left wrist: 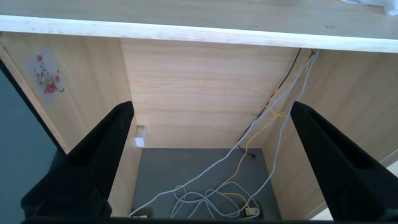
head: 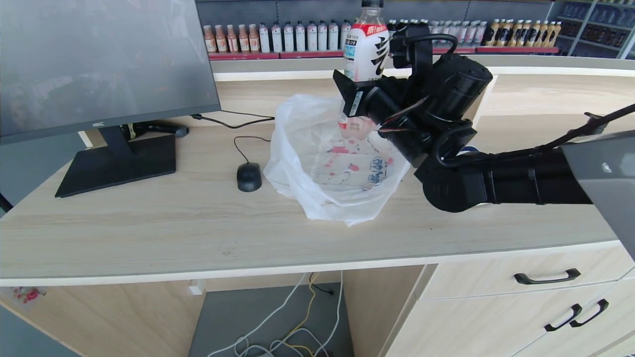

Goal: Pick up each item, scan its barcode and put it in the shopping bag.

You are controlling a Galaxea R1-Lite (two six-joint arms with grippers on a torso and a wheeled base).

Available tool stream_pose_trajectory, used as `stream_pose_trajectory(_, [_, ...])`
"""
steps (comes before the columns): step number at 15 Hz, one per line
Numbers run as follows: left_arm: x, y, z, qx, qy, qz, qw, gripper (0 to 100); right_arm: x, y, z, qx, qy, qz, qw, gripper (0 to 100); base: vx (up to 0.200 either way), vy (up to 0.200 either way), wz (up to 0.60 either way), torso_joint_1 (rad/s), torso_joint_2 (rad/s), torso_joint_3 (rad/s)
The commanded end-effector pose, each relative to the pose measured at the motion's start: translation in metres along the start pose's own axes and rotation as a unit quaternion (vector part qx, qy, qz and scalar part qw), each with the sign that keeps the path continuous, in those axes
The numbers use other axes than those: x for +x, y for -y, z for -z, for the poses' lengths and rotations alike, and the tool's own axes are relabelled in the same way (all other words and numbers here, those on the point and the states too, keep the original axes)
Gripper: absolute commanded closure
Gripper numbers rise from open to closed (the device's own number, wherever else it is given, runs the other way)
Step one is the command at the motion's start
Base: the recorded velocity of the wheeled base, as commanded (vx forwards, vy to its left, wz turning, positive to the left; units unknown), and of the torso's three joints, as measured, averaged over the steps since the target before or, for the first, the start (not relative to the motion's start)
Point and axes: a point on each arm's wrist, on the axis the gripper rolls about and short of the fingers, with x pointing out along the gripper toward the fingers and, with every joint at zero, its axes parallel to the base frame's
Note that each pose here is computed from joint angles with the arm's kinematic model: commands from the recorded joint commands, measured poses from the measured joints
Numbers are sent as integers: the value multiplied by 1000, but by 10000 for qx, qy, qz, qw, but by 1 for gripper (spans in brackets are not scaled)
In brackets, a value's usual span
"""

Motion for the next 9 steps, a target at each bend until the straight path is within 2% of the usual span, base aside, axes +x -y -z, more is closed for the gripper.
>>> stream_pose_trajectory(1, [0, 0, 0, -1, 4, -1, 10000, 0, 3, -10, 20, 2, -148, -99, 9998, 100, 0, 0, 0, 0, 0, 0])
stream_pose_trajectory(5, [0, 0, 0, -1, 4, -1, 10000, 0, 10, -13, 36, -66, -178, -117, 9998, 100, 0, 0, 0, 0, 0, 0])
stream_pose_trajectory(9, [0, 0, 0, -1, 4, -1, 10000, 0, 17, -18, 40, -169, -219, -173, 9995, 100, 0, 0, 0, 0, 0, 0])
